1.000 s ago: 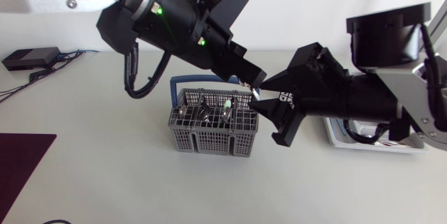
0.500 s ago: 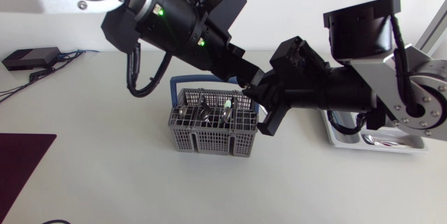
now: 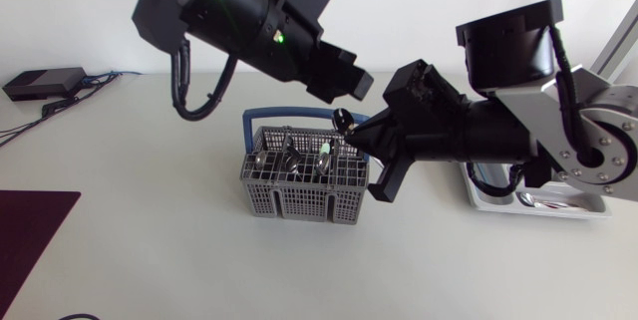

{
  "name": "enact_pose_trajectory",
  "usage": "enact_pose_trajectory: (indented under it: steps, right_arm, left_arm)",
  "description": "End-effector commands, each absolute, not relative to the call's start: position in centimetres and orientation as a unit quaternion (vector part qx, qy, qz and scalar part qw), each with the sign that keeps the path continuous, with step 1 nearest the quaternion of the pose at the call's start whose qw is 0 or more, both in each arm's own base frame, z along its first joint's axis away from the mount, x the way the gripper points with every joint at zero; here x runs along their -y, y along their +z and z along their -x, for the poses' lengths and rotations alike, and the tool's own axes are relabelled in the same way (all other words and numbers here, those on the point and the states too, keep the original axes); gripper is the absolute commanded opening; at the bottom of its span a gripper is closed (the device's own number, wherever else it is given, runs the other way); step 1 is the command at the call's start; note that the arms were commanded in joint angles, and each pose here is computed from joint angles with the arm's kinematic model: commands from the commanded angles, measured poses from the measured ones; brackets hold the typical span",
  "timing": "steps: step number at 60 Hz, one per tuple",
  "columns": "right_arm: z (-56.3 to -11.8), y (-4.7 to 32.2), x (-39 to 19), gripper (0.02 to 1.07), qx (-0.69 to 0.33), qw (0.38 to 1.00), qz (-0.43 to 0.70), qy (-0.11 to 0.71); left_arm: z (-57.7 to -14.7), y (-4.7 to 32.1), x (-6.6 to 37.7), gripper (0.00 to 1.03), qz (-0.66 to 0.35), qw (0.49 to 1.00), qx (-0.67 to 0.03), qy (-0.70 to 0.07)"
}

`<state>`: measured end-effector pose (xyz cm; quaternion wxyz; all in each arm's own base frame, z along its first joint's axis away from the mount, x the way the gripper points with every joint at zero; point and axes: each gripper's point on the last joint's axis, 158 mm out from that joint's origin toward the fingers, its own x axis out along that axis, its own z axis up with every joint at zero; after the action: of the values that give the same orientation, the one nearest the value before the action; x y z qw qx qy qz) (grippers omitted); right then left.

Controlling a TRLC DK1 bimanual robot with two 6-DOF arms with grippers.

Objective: Transfer all utensils from the basket to the drawer tray.

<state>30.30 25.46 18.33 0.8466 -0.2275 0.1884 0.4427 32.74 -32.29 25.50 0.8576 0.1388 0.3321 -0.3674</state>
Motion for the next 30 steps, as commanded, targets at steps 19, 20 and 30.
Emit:
enact_pose_trajectory:
  steps: [19,20,30]
  right_arm:
    - [-26.6,12.4,-20.3,0.07,-0.254,0.797,0.258,0.483]
    - [-26.5,12.2,-20.0,0.07,-0.255,0.795,0.26,0.485]
    - [-26.3,9.2,-14.7,0.07,-0.287,0.772,0.284,0.491]
  left_arm:
    - [-36.1,28.6,27.9,0.65,-0.139,0.882,-0.309,-0.328]
    - [-36.1,28.2,27.5,0.65,-0.142,0.881,-0.314,-0.325]
    - [-35.5,24.9,24.2,0.65,-0.174,0.873,-0.341,-0.304]
